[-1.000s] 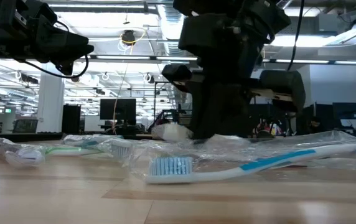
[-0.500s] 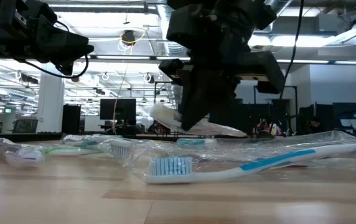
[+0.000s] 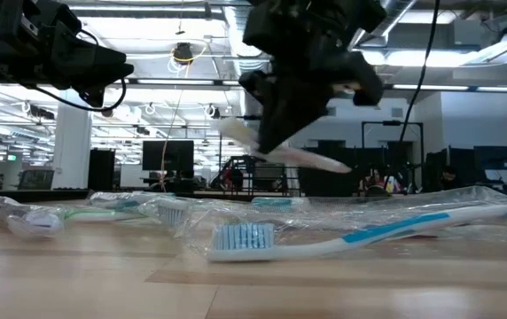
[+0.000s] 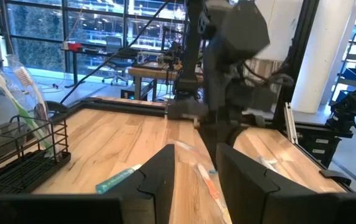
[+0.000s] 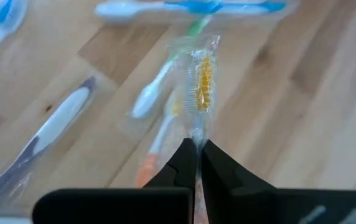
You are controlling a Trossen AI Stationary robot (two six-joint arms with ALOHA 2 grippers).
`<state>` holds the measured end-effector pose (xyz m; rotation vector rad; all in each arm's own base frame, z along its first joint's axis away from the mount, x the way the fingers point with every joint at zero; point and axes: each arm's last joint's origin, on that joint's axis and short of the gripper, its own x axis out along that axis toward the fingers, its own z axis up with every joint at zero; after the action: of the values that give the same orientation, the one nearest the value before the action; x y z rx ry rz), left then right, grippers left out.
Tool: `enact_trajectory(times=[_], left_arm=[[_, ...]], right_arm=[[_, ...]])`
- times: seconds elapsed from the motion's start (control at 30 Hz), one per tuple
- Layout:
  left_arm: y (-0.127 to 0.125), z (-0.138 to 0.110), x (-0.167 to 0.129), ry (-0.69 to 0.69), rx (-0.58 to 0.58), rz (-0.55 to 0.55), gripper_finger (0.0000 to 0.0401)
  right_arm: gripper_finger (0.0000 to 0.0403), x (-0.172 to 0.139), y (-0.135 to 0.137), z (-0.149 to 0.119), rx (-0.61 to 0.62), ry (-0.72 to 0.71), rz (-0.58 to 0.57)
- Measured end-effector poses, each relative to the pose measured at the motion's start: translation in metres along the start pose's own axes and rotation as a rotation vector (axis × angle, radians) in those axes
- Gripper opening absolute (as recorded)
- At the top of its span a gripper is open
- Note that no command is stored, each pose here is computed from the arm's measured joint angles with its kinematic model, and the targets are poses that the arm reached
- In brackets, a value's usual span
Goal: Pick & Place toothbrushing station
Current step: Put the orange toothbrush into the mesh organizer
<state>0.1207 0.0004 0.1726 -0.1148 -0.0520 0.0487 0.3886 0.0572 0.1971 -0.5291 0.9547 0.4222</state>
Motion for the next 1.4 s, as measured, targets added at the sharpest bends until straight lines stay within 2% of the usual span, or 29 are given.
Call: enact_trajectory(times=[0.2, 0.37, 0.67, 0.87, 1.1, 1.23, 1.4], left_arm=[[0.0, 0.0, 0.0, 0.0, 0.0, 0.0, 0.0113], [0.0, 0.0, 0.0, 0.0, 0.0, 0.0, 0.0113], [0.0, 0.0, 0.0, -0.001, 0.0, 0.0, 0.0113], [0.0, 0.0, 0.0, 0.0, 0.0, 0.0, 0.0113], [0.0, 0.0, 0.0, 0.0, 0.0, 0.0, 0.0113], [0.0, 0.0, 0.0, 0.0, 0.0, 0.0, 0.0113], [0.0, 0.0, 0.0, 0.0, 0.0, 0.0, 0.0113]], right_arm=[[0.0, -0.017, -0.007, 0.0, 0.016, -0.045, -0.042], [0.0, -0.043, -0.003, -0.009, 0.032, -0.086, -0.067], [0.0, -0.089, 0.001, -0.035, 0.071, -0.32, -0.229], [0.0, -0.109, -0.01, -0.051, 0.108, -0.461, -0.373], [0.0, -0.116, -0.026, -0.074, 0.164, -0.571, -0.509], [0.0, -0.114, -0.032, -0.085, 0.186, -0.569, -0.543], [0.0, -0.115, -0.042, -0.1, 0.21, -0.632, -0.586]])
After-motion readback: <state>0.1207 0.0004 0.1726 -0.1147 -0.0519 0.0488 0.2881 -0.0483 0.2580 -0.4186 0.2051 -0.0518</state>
